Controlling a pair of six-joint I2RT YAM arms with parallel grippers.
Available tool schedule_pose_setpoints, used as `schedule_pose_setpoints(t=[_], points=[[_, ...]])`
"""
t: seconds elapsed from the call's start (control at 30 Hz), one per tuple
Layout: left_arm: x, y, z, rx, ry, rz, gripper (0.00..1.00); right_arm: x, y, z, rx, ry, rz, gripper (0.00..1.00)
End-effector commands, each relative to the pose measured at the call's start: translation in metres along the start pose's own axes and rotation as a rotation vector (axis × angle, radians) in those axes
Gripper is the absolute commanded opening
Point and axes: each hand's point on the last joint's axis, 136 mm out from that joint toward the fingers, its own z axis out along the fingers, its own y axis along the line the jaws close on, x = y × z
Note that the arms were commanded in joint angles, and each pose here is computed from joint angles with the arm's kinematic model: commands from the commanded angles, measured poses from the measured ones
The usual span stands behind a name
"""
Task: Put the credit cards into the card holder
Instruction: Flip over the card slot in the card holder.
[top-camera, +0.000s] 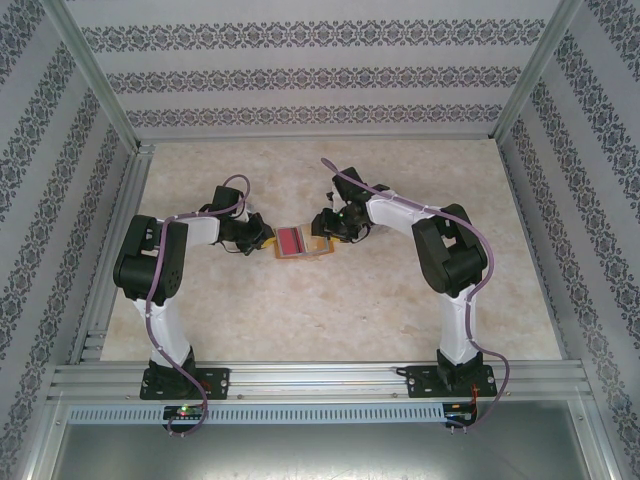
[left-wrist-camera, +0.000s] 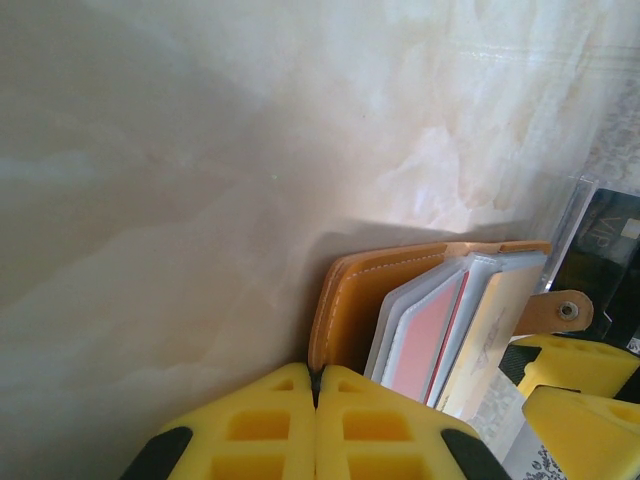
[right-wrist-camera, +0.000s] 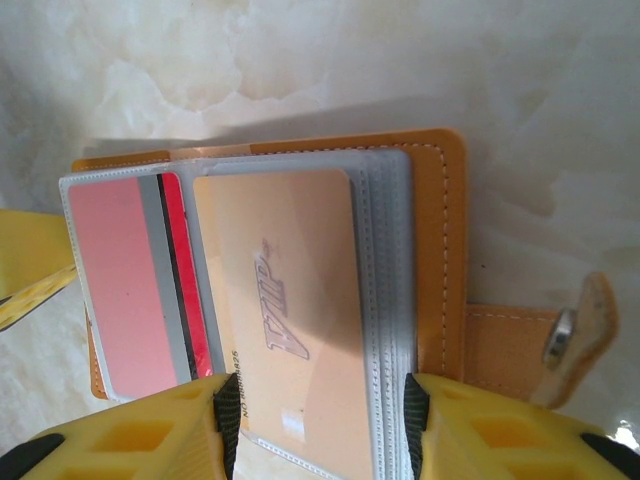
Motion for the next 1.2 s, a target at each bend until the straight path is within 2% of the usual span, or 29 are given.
schedule_pose_setpoints(t=[0.0, 0.3, 0.53, 1.0, 1.17], points=[[0.0, -0.006, 0.002, -0.001, 0.001, 0.001, 0.07, 0.0, 0.01, 0.002, -0.023, 0.011, -0.022, 0.5], [0.0, -0.007, 0.004, 0.006, -0.001, 0.005, 0.07, -0.003, 0.029, 0.005, -0.078, 0.022, -0.035, 0.5], [0.002, -0.006, 0.003, 0.004, 0.002, 0.006, 0.07, -0.003, 0.001, -0.001, 0.063, 0.012, -0.051, 0.5], [0.001, -0.007, 0.004, 0.007, 0.001, 0.004, 0.07, 0.009, -0.014, 0.021, 0.105, 0.071, -0.04, 0.5], [0.001, -0.007, 0.005, 0.01, -0.002, 0.002, 0.07, 0.011, -0.006, 0.022, 0.069, 0.074, -0.043, 0.5]])
